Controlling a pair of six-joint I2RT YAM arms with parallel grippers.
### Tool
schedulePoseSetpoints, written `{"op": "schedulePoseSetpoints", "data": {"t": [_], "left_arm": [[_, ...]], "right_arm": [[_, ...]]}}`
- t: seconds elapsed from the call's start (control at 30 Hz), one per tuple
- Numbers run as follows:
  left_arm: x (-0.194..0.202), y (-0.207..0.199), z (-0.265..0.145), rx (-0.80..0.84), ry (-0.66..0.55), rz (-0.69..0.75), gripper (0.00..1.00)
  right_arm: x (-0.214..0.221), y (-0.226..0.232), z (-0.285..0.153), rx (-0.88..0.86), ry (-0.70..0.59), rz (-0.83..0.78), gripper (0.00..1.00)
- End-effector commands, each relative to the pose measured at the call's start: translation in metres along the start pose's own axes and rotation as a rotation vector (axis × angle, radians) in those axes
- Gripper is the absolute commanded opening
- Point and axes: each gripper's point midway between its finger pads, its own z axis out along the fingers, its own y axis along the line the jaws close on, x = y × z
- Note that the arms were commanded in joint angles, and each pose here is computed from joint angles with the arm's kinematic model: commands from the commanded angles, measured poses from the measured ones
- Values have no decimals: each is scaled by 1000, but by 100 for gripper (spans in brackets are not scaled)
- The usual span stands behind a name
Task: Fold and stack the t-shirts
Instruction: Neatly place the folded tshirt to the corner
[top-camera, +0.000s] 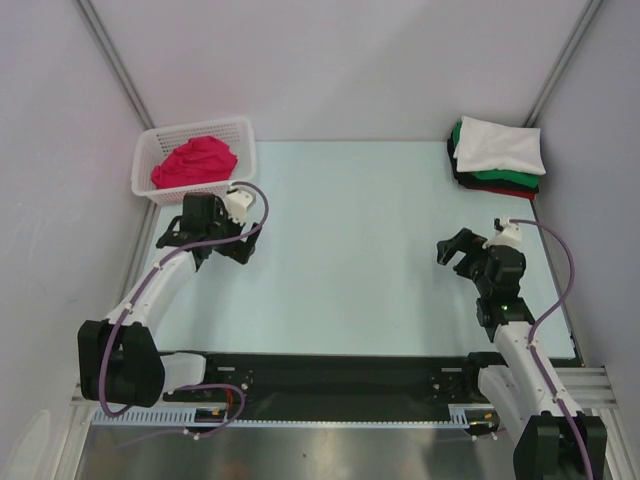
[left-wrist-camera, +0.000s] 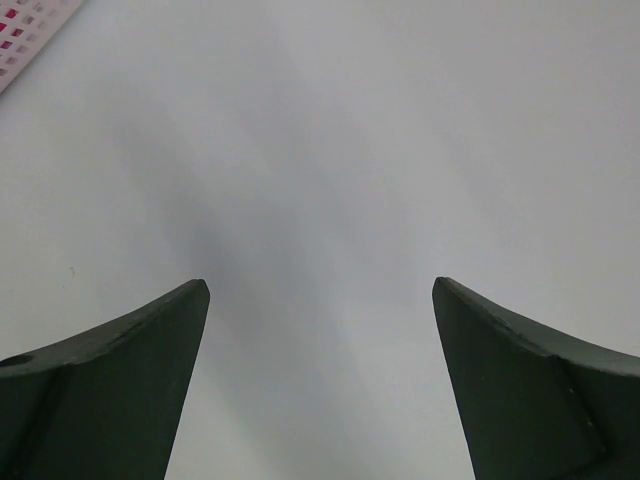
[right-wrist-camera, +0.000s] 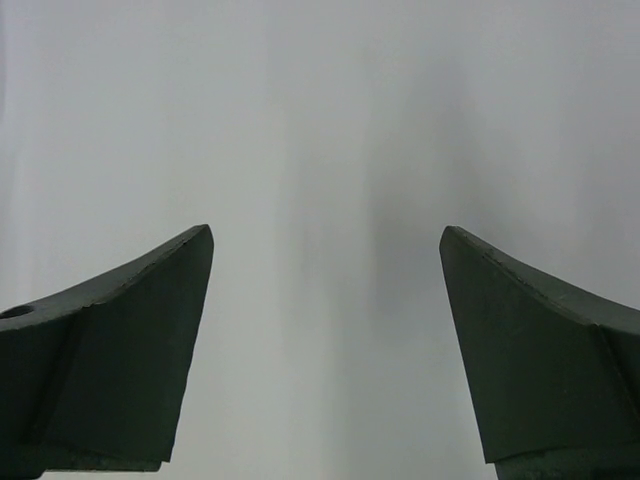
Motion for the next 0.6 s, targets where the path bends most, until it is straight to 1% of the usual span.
{"op": "schedulePoseSetpoints", "data": {"t": [0.0, 0.33, 0.57], "left_arm": [[-3, 3, -2, -16, -31, -18, 100], [2, -2, 1, 18, -11, -3, 100], [10, 2, 3, -4, 17, 0, 100]], "right_arm": [[-11, -1, -3, 8, -68, 8, 100], [-4, -9, 1, 34, -62, 4, 100], [-3, -10, 4, 38, -62, 4, 100]]}}
